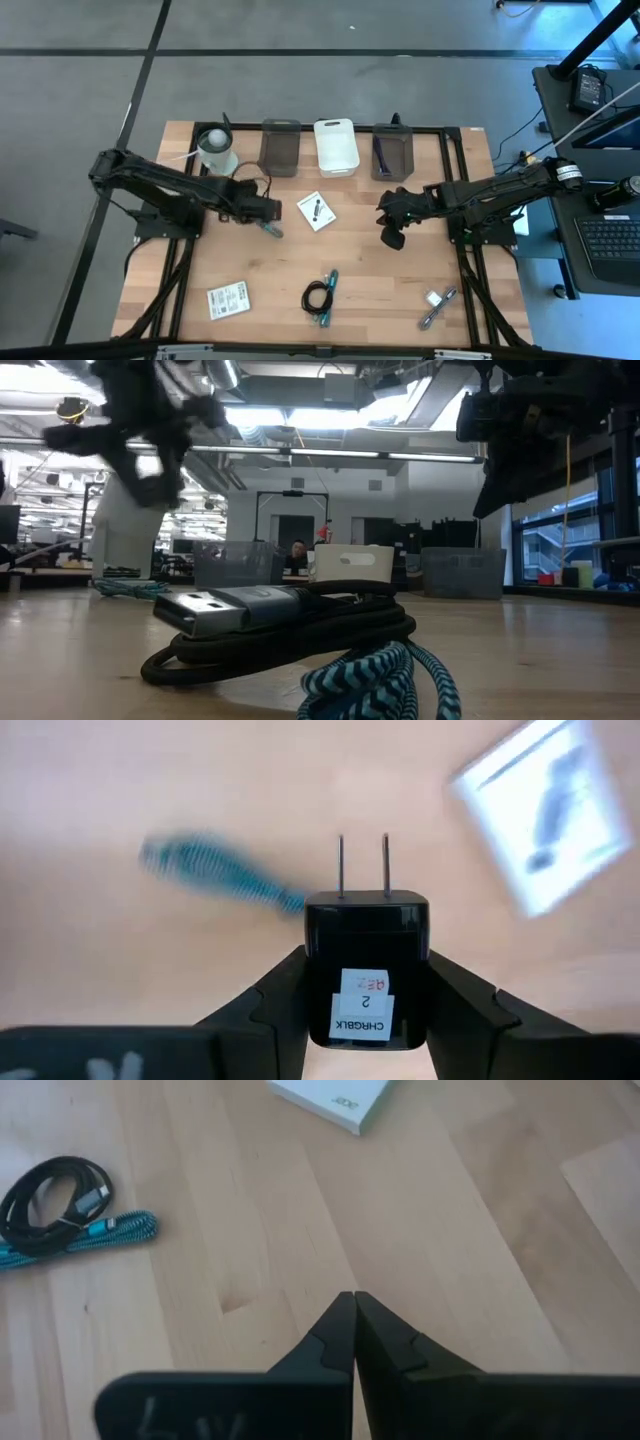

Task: Pick and place items into bin
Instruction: Put the black charger adapter into the white bin

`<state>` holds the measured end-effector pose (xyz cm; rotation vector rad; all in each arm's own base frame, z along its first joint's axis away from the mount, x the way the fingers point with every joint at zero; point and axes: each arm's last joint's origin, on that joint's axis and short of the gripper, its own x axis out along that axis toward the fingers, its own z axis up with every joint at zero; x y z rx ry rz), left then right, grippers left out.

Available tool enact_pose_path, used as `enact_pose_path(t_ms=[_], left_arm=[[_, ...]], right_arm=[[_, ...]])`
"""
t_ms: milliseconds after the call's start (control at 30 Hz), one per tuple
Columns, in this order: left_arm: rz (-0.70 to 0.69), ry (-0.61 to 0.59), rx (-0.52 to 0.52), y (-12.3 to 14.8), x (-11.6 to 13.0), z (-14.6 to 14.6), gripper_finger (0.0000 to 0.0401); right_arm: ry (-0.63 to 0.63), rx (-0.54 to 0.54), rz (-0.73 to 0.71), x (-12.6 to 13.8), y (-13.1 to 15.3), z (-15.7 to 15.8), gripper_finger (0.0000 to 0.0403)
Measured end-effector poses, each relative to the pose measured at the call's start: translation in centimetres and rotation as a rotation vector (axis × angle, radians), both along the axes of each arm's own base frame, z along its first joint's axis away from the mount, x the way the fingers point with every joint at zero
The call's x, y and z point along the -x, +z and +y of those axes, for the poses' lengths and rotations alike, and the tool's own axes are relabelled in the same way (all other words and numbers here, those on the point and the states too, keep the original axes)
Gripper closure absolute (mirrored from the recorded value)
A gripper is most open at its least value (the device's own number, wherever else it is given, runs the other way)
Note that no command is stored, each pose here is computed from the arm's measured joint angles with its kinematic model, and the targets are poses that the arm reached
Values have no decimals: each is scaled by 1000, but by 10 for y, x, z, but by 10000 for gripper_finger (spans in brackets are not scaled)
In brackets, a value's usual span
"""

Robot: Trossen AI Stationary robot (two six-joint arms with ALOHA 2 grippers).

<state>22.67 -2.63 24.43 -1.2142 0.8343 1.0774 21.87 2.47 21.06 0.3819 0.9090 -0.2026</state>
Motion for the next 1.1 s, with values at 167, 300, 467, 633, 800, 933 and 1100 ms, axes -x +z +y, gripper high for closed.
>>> enact_pose_path(t_ms=[167,300,467,633,800,933,1100], left_arm=[[-86,-138,-175,29,-1,25,257],[-156,-290,-323,47,-11,54,257],[-275,-435,-438,63,-32,100,257],[-270,-572,-458,68,-54,151,257],[-187,-722,-469,69,-73,190,257],[-127,-843,-493,65,-92,214,257],[-94,-967,-503,47,-125,239,257]], right_arm=[[-27,-16,-23,-2,1,0,394],[-82,-3,-56,-4,3,-1,394],[-177,-15,-97,-6,5,-3,394],[-250,-45,-129,-8,7,-4,394],[-344,-65,-146,-8,7,-5,394],[-381,-59,-156,-8,7,-6,394],[-436,-62,-176,-8,8,-7,394]])
